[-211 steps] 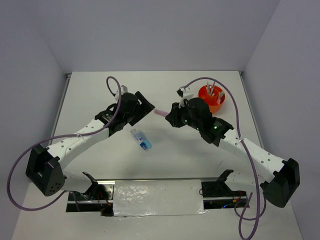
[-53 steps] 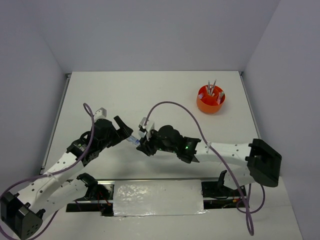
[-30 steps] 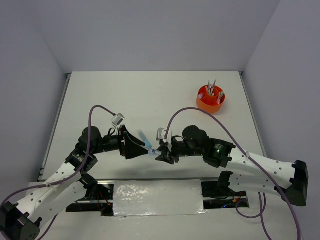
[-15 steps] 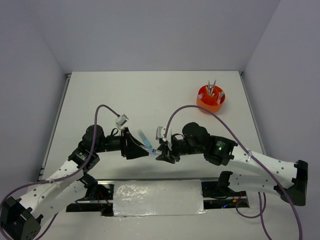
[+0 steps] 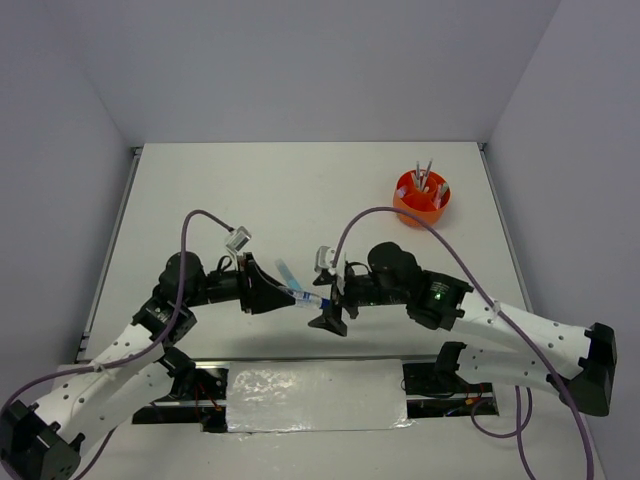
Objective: Sort the stationery into containers
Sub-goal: Place the stationery in the storage box.
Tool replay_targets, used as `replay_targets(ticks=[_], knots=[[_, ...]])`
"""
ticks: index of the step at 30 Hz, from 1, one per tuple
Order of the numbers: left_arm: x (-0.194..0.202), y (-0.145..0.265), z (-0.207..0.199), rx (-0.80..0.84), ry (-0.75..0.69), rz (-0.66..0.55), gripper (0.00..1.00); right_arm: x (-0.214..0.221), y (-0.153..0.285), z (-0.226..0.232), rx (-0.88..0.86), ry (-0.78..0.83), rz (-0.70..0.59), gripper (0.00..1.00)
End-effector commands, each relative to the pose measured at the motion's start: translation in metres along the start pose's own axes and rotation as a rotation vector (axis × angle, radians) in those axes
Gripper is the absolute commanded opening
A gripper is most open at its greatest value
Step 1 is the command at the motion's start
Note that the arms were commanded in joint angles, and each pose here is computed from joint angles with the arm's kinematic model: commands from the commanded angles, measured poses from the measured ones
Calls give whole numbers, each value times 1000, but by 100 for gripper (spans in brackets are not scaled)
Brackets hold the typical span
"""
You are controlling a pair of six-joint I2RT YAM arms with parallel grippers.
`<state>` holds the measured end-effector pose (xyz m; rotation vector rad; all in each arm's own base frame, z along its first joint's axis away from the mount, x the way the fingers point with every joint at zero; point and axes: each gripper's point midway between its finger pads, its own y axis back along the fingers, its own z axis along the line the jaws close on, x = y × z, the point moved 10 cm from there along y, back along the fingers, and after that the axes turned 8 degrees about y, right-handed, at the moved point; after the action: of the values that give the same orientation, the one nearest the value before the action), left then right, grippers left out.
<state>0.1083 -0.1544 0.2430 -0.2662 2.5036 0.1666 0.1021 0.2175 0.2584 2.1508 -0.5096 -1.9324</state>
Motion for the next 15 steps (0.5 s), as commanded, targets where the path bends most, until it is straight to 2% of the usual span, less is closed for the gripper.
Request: replay_targets(ticks=[1, 2, 6, 7, 9, 10, 15], knots=[[-21, 3, -26, 85, -99, -160, 0, -12, 10, -9, 95, -8, -194, 100], [-21, 5, -29, 105, -109, -186, 0, -21, 16, -12, 172, -43, -281, 100], [-14, 8, -29, 215, -123, -260, 0, -25, 29, -20, 393, -263, -401, 100], [-13, 9, -30, 246, -107, -272, 0, -24, 31, -17, 391, -355, -432, 100], [-10, 11, -34, 335, -127, -314, 0, -34, 44, -11, 324, -439, -585, 100], [-8, 14, -37, 389, -162, -344, 0, -33, 47, -12, 307, -466, -611, 100], [-4, 19, -41, 507, -168, -400, 0, -32, 47, -5, 223, -556, -627, 92]])
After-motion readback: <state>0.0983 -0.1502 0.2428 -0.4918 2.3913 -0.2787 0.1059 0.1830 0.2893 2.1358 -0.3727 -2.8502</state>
